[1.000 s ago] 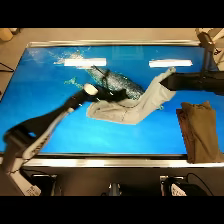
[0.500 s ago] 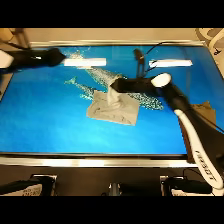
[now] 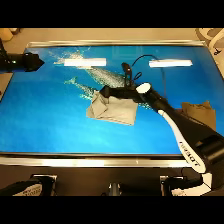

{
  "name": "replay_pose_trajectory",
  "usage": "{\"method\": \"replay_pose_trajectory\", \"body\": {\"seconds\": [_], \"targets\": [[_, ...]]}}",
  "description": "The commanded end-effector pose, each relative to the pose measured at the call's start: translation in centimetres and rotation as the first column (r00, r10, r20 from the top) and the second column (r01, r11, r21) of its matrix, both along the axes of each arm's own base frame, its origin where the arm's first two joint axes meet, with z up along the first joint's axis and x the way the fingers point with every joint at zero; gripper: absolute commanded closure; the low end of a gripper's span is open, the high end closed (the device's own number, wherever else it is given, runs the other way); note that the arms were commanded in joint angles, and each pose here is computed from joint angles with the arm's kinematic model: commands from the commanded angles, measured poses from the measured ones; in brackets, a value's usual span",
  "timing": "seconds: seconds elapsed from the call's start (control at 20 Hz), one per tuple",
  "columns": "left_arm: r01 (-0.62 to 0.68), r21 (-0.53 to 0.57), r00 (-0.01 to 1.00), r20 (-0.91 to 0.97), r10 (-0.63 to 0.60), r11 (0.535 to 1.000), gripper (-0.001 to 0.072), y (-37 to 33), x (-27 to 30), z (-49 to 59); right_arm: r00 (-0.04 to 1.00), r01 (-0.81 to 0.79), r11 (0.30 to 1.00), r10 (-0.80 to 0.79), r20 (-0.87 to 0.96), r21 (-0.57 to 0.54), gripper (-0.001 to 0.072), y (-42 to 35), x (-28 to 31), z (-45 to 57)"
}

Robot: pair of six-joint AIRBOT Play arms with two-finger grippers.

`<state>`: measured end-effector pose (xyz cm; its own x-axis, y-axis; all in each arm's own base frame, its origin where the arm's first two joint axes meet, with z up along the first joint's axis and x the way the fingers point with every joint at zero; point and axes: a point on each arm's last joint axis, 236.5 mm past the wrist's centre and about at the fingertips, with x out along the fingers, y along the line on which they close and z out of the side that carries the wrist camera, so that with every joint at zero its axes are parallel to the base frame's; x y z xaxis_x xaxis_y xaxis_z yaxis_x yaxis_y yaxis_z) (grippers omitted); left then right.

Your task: Fold the shirts.

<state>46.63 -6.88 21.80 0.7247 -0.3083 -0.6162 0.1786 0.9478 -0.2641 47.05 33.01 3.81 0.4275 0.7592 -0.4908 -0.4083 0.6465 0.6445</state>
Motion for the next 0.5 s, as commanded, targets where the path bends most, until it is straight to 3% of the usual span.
{"method": "replay_pose_trajectory", "body": {"seconds": [0.0,0.15,0.2,0.3,0.45], "targets": [[0.011,0.034,1.000,-0.021,-0.011,0.999,0.0687,0.4,-0.4,-1.0,0.997,-0.075,0.979,0.072,-0.023,-0.189,0.0033,-7.4,-0.8,-0.7],[0.013,0.036,1.000,-0.021,-0.012,0.999,0.0687,0.4,-0.4,-1.0,0.940,-0.175,0.840,-0.011,-0.340,-0.513,0.0038,-21.8,-6.0,-6.6],[0.013,0.036,1.000,-0.021,-0.012,0.999,0.0687,0.4,-0.4,-1.0,0.895,-0.185,0.822,-0.086,-0.438,-0.539,0.0042,-24.6,-8.0,-8.1],[0.012,0.035,1.000,-0.019,-0.011,0.999,0.0687,0.4,-0.3,-1.0,0.859,-0.182,0.864,-0.092,-0.503,-0.470,0.0043,-24.0,-9.9,-10.0],[0.011,0.031,1.000,-0.021,-0.010,0.999,0.0687,0.4,-0.3,-1.0,0.879,-0.054,0.939,-0.117,-0.463,-0.340,0.0043,-19.7,-8.2,-11.5]]}}
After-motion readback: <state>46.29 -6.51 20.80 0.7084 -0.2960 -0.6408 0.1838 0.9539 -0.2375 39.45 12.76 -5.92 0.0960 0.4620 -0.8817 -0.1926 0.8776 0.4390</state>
